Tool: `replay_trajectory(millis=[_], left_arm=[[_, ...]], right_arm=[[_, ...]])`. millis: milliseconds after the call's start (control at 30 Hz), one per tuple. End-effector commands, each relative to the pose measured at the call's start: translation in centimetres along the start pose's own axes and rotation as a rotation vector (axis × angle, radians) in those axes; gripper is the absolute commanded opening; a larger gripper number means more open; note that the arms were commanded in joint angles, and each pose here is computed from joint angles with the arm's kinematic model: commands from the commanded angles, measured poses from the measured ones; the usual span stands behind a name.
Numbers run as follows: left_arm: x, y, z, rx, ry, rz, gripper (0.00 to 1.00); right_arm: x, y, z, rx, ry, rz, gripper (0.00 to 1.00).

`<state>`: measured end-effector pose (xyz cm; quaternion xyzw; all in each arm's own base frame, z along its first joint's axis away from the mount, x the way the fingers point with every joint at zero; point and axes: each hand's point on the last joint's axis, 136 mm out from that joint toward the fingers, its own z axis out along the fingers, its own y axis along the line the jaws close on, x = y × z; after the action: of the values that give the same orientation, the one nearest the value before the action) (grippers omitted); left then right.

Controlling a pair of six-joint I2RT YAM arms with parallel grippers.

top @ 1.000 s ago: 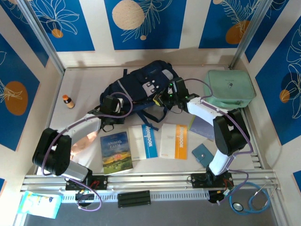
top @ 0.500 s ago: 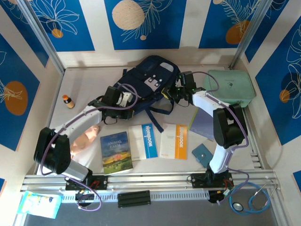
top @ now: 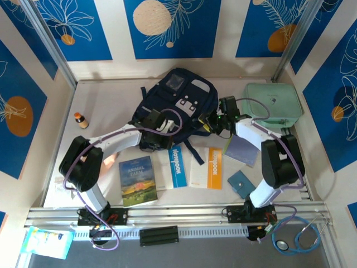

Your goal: Pack books, pencil case, and school supplies into a backpack

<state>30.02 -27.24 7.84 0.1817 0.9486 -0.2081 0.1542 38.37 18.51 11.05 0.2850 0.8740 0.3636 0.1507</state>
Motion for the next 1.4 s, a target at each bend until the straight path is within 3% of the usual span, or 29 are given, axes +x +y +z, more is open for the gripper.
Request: replay_trajectory(millis=[0, 200, 500, 667, 1167, 1367], left_arm=[[0.1, 0.7, 0.9, -0.021, -0.015, -0.024, 0.00], [0.6, 0.9, 1.4, -0.018, -0.009, -0.030, 0.00], [1.0, 0.9, 1.6, -0.016, -0.002, -0.028, 0.00], [0.9, 0.7, 1.6, -0.004, -0.002, -0.029, 0.00], [0.5, -0.2, 1.1, 0.041, -0.016, -0.023, 0.00], [0.7, 0.5, 1.1, 0.007, -0.023, -0.022, 0.00]], right_arm=[[3.4, 0.6, -0.2, -0.023, 0.063, 0.031, 0.44], [6.6, 0.7, 1.8, -0.022, 0.126, 0.109, 0.47], [7.7, 0.9, 4.9, 0.023, 0.194, 0.120, 0.42], [8.2, -0.3, 5.5, 0.072, 0.186, 0.137, 0.44], [9.2, 0.2, 9.3, -0.021, 0.214, 0.135, 0.46], [9.0, 0.2, 8.7, -0.012, 0.174, 0.115, 0.32]])
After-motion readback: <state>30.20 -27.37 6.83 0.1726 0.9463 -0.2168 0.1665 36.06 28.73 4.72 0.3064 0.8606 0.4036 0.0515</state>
